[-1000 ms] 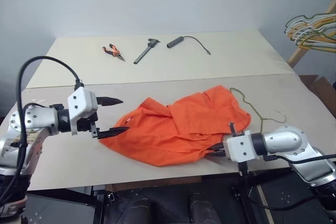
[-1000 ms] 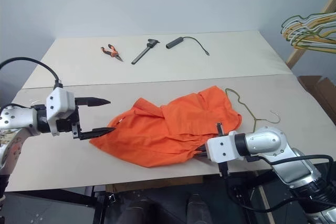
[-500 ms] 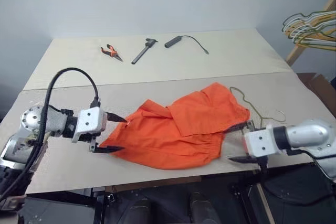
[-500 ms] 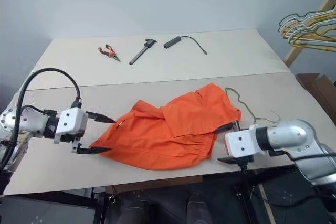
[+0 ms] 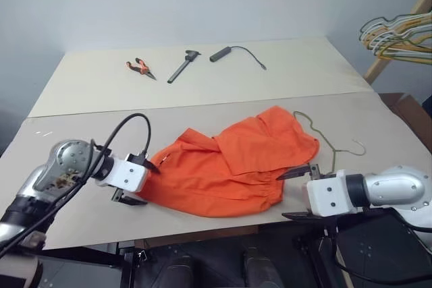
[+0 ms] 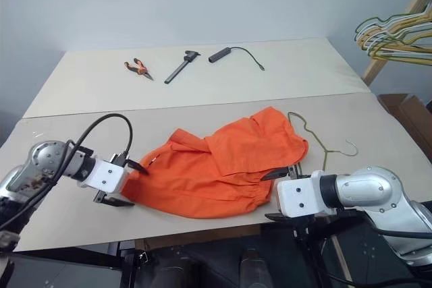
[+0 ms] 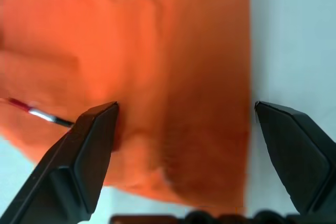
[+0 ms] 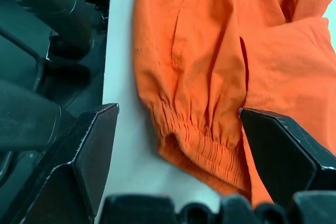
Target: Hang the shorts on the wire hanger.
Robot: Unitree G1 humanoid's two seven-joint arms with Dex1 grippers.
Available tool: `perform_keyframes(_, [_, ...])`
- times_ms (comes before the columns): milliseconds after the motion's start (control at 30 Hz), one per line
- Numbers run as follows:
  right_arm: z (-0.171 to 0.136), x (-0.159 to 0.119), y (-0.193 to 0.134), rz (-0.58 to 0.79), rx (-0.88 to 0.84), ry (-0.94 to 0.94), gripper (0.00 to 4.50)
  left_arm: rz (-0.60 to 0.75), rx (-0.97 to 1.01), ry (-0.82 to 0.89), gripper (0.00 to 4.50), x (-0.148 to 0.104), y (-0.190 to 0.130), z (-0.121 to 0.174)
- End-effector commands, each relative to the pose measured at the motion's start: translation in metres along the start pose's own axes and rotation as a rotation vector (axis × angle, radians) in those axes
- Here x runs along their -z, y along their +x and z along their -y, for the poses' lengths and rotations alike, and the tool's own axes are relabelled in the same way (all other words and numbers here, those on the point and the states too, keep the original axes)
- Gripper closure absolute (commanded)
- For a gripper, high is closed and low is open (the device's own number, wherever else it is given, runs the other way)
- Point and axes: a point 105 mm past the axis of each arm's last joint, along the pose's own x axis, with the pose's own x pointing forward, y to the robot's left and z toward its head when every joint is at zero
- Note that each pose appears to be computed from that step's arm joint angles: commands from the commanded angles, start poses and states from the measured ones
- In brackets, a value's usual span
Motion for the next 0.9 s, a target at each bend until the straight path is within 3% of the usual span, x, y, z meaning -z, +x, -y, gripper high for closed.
perform_keyframes(33, [0.006,-0.007,-0.006,-0.010,0.044,-0.026,0.20,-0.059,0.002,0.000,0.89,0.013,0.011,0.000])
perform_keyframes(233, [0.004,-0.004,-0.001,-0.034,0.040,-0.029,0.20,-0.033,-0.032,-0.009,2.81,0.011,0.017,-0.006])
perform_keyframes(400, [0.002,0.015,0.020,-0.161,0.035,-0.106,0.20,-0.017,-0.077,-0.028,4.45,0.008,0.013,-0.013])
perform_keyframes(500, [0.001,0.027,0.038,-0.227,0.041,-0.116,0.20,-0.008,-0.117,-0.042,4.48,0.003,0.007,-0.017])
perform_keyframes(633, [0.010,0.038,0.053,-0.288,0.115,-0.130,1.10,0.000,-0.149,-0.064,4.50,0.000,-0.004,-0.014])
perform_keyframes(900, [0.030,0.035,0.035,-0.246,0.182,-0.137,4.08,0.010,-0.150,-0.138,4.50,-0.006,-0.024,0.008])
